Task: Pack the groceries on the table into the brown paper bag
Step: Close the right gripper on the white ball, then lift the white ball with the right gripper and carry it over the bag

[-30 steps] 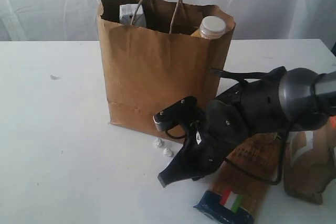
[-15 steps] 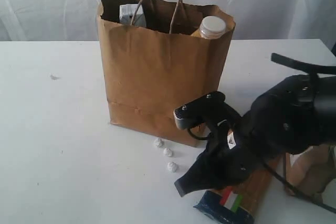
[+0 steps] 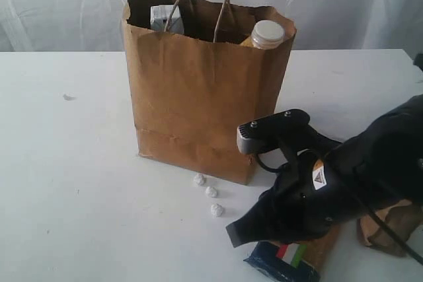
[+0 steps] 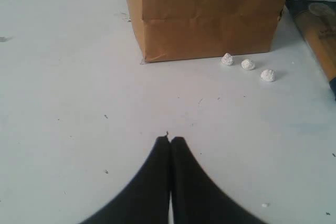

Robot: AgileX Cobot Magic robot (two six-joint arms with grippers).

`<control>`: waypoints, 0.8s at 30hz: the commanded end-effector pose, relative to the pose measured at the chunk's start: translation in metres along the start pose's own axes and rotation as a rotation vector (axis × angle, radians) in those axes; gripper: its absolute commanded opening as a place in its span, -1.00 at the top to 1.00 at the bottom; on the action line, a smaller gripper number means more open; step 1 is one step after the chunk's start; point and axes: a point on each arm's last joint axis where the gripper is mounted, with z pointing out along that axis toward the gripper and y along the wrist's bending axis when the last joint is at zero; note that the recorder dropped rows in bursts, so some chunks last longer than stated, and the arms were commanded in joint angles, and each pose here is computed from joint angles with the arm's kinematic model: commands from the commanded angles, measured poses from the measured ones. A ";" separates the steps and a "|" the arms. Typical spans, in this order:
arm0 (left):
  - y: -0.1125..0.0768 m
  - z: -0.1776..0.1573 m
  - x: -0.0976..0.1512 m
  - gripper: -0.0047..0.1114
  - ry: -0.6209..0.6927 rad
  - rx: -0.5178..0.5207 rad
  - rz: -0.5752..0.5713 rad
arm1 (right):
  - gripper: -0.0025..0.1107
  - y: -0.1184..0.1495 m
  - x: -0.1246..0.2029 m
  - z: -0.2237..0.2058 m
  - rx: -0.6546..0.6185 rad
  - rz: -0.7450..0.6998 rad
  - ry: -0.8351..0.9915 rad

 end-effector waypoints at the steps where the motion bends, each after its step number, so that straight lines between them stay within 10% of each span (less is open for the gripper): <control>1: 0.000 0.000 0.001 0.92 -0.002 0.002 -0.007 | 0.86 0.001 0.003 -0.004 -0.018 0.030 0.001; 24: 0.000 0.000 0.001 0.92 -0.002 0.002 -0.007 | 0.86 0.008 0.005 -0.041 -0.100 0.074 -0.117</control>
